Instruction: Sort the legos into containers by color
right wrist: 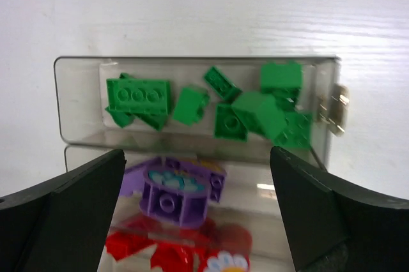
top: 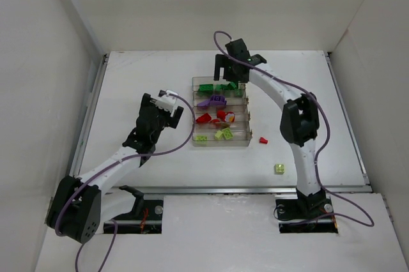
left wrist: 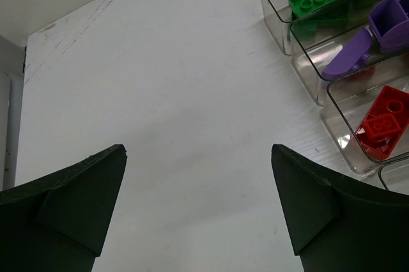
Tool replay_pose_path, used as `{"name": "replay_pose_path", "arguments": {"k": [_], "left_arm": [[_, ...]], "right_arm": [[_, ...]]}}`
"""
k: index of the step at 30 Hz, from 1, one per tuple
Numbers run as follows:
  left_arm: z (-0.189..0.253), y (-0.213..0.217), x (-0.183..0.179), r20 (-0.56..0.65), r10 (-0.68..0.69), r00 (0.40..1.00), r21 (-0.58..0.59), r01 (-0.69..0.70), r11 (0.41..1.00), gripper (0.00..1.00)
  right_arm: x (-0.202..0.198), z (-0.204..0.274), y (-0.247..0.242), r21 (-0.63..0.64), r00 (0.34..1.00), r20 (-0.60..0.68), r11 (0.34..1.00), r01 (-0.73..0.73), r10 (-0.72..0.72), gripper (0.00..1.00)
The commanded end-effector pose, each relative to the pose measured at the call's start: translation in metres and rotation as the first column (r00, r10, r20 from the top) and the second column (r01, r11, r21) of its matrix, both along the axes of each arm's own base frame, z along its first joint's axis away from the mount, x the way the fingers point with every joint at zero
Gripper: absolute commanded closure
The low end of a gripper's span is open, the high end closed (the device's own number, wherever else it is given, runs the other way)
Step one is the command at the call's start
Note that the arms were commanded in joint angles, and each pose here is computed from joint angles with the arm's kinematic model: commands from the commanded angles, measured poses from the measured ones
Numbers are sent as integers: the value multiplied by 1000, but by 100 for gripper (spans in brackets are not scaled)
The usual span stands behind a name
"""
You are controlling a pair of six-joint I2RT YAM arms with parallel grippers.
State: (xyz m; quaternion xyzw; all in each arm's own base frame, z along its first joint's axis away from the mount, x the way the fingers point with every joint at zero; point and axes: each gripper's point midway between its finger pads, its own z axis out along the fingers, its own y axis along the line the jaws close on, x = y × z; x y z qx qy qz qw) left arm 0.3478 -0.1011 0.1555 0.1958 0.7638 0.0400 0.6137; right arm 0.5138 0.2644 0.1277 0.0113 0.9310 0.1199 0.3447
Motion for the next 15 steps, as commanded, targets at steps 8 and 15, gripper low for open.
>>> {"name": "replay_pose_path", "arguments": {"k": [8,15], "left_arm": [[38,-11,4,98,-28,995,-103,38,994,5],[43,-22,-3,136,-78,988,-121,95,988,5]], "right_arm": [[-151,42,-130,-74,973,-81,975,211,-217,0],[-284,-26,-166,-36,868,-305,915,401,-392,1]]}}
